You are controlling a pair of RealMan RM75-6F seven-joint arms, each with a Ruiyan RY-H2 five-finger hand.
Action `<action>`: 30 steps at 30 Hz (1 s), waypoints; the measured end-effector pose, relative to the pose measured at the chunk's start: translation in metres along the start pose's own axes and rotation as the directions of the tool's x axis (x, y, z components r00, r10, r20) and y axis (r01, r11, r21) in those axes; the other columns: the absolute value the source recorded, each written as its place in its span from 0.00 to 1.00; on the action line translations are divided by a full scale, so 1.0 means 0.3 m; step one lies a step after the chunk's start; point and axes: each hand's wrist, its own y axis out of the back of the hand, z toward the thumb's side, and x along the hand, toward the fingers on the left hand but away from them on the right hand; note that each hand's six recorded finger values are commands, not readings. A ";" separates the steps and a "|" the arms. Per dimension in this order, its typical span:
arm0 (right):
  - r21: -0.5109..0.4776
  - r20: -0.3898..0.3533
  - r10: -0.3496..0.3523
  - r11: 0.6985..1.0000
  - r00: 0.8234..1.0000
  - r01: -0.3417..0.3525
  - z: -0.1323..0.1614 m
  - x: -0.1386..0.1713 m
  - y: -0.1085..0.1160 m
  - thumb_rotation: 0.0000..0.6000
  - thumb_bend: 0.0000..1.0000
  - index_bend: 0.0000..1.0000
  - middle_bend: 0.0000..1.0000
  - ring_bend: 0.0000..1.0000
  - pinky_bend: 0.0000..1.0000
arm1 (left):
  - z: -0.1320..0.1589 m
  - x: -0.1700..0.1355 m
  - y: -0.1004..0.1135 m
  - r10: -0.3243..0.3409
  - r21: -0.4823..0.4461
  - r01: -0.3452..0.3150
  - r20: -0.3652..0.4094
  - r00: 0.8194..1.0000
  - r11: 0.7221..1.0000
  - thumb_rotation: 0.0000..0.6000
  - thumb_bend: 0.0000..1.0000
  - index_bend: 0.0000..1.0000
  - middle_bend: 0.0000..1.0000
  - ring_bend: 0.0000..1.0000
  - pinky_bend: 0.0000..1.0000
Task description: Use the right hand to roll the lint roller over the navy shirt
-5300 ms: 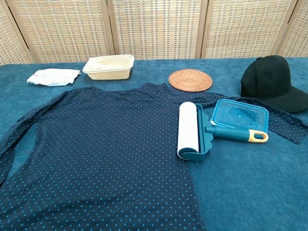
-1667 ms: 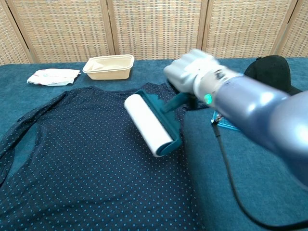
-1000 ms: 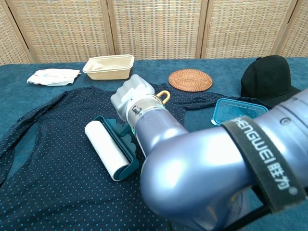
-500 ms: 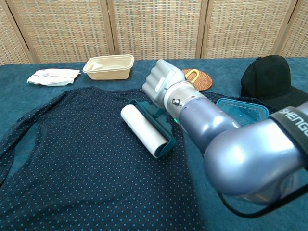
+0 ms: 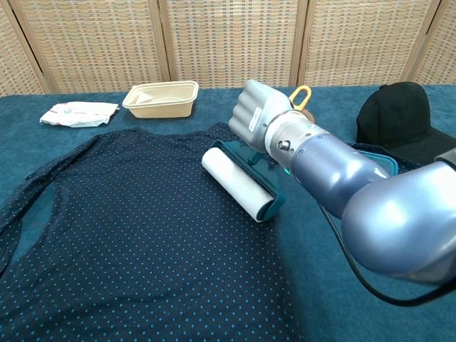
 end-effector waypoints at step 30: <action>0.059 -0.151 -0.176 0.981 0.973 0.187 0.232 0.150 0.235 1.00 0.80 0.71 1.00 1.00 1.00 | -0.014 0.011 -0.009 -0.006 0.003 0.006 -0.015 1.000 1.000 1.00 0.00 0.00 0.00 0.00 0.00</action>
